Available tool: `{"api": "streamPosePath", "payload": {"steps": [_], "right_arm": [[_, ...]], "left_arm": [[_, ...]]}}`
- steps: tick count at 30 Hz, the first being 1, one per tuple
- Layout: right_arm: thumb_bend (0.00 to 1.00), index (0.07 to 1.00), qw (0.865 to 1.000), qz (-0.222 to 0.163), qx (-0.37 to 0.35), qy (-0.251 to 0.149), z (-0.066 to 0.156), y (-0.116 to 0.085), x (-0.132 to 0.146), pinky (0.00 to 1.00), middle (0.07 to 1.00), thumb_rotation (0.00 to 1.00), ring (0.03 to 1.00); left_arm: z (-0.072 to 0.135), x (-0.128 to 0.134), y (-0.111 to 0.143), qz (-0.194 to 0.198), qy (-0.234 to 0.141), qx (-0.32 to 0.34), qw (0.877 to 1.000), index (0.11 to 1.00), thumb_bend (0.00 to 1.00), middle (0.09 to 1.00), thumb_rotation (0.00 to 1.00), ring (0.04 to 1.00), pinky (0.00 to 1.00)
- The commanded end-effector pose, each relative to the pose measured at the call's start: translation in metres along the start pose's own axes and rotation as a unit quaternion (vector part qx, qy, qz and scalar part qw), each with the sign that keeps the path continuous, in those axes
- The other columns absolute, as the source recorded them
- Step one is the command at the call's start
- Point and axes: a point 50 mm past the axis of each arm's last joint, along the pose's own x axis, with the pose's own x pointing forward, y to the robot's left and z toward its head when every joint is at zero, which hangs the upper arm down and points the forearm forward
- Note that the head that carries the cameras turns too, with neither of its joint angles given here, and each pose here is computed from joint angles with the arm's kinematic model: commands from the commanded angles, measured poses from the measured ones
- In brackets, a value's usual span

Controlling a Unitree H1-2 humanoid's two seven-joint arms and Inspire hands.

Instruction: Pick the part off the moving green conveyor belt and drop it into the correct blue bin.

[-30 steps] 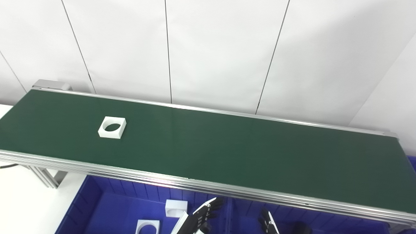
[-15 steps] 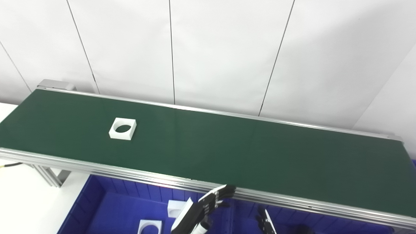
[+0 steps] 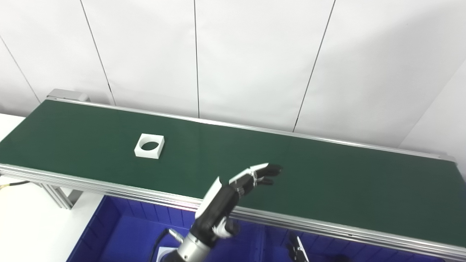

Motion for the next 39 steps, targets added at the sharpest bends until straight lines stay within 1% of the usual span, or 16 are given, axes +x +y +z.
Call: {"api": "streamPosePath", "payload": {"steps": [1, 3, 6, 8, 9, 11, 12, 15, 17, 20, 23, 26, 29, 30, 34, 39], "right_arm": [[0.81, 1.000, 0.999, -0.002, 0.009, -0.042, 0.012, 0.004, 0.007, 0.98, 1.000, 1.00, 0.975], [0.82, 1.000, 0.999, 0.000, 0.010, -0.043, 0.013, 0.005, 0.007, 0.98, 1.000, 1.00, 0.976], [0.82, 1.000, 0.999, 0.001, 0.009, -0.045, 0.014, 0.007, 0.008, 0.98, 0.997, 1.00, 0.974], [0.84, 1.000, 0.999, 0.001, 0.008, -0.046, 0.014, 0.008, 0.008, 0.98, 0.991, 1.00, 0.971], [0.85, 1.000, 0.999, 0.001, 0.008, -0.047, 0.015, 0.009, 0.008, 0.98, 0.989, 1.00, 0.970], [0.85, 1.000, 0.999, 0.001, 0.006, -0.048, 0.015, 0.009, 0.009, 0.98, 0.989, 1.00, 0.969], [0.85, 1.000, 0.999, 0.001, 0.005, -0.048, 0.015, 0.009, 0.009, 0.98, 0.988, 1.00, 0.968], [0.84, 1.000, 0.999, 0.002, 0.004, -0.049, 0.016, 0.009, 0.009, 0.98, 0.988, 1.00, 0.965], [0.84, 1.000, 0.999, 0.002, 0.006, -0.048, 0.015, 0.009, 0.009, 0.98, 0.988, 1.00, 0.962], [0.83, 1.000, 0.999, 0.002, 0.008, -0.048, 0.015, 0.009, 0.009, 0.98, 0.989, 1.00, 0.961], [0.85, 1.000, 0.999, 0.001, 0.007, -0.049, 0.016, 0.009, 0.008, 0.98, 0.986, 1.00, 0.963], [0.85, 1.000, 0.999, 0.001, 0.005, -0.049, 0.016, 0.008, 0.007, 0.97, 0.982, 1.00, 0.959], [0.85, 1.000, 0.999, 0.003, 0.005, -0.048, 0.015, 0.009, 0.007, 0.97, 0.984, 1.00, 0.958], [0.85, 1.000, 0.999, 0.004, 0.004, -0.048, 0.015, 0.009, 0.007, 0.97, 0.985, 1.00, 0.957], [0.86, 1.000, 0.999, 0.003, 0.003, -0.048, 0.015, 0.009, 0.008, 0.97, 0.985, 1.00, 0.956], [0.85, 1.000, 0.999, 0.004, 0.005, -0.047, 0.015, 0.010, 0.007, 0.97, 0.982, 1.00, 0.955]], "left_arm": [[0.019, 0.027, 0.007, 0.016, -0.054, 0.027, 0.998, 0.799, 0.89, 0.836, 0.98, 0.826, 0.74], [0.025, 0.040, 0.015, 0.022, -0.072, 0.049, 0.996, 0.808, 0.84, 0.844, 0.98, 0.832, 0.75], [0.033, 0.057, 0.028, 0.026, -0.089, 0.080, 0.992, 0.818, 0.78, 0.854, 0.93, 0.837, 0.76], [0.037, 0.067, 0.038, 0.027, -0.094, 0.082, 0.992, 0.813, 0.77, 0.843, 0.75, 0.831, 0.78], [0.039, 0.072, 0.044, 0.026, -0.098, 0.082, 0.991, 0.809, 0.78, 0.839, 0.60, 0.836, 0.79], [0.042, 0.081, 0.053, 0.025, -0.106, 0.089, 0.990, 0.808, 0.79, 0.837, 0.54, 0.839, 0.80], [0.044, 0.085, 0.057, 0.025, -0.108, 0.094, 0.989, 0.812, 0.82, 0.831, 0.45, 0.835, 0.80], [0.048, 0.096, 0.076, 0.017, -0.105, 0.129, 0.986, 0.820, 0.86, 0.828, 0.31, 0.823, 0.75], [0.050, 0.100, 0.089, 0.012, -0.098, 0.168, 0.981, 0.838, 0.91, 0.831, 0.30, 0.812, 0.71], [0.052, 0.107, 0.112, -0.001, -0.090, 0.217, 0.972, 0.856, 0.93, 0.845, 0.27, 0.823, 0.71], [0.055, 0.114, 0.131, -0.019, -0.083, 0.257, 0.963, 0.868, 0.93, 0.860, 0.20, 0.843, 0.72], [0.055, 0.120, 0.146, -0.040, -0.068, 0.303, 0.950, 0.863, 0.96, 0.867, 0.21, 0.846, 0.72], [0.052, 0.129, 0.166, -0.076, -0.038, 0.375, 0.923, 0.864, 0.99, 0.866, 0.21, 0.820, 0.68], [0.051, 0.131, 0.171, -0.083, -0.030, 0.391, 0.916, 0.866, 1.00, 0.865, 0.19, 0.804, 0.66], [0.047, 0.134, 0.187, -0.096, -0.003, 0.422, 0.902, 0.869, 1.00, 0.853, 0.16, 0.794, 0.64], [0.039, 0.139, 0.213, -0.111, 0.044, 0.478, 0.870, 0.867, 1.00, 0.836, 0.18, 0.788, 0.65]]}}
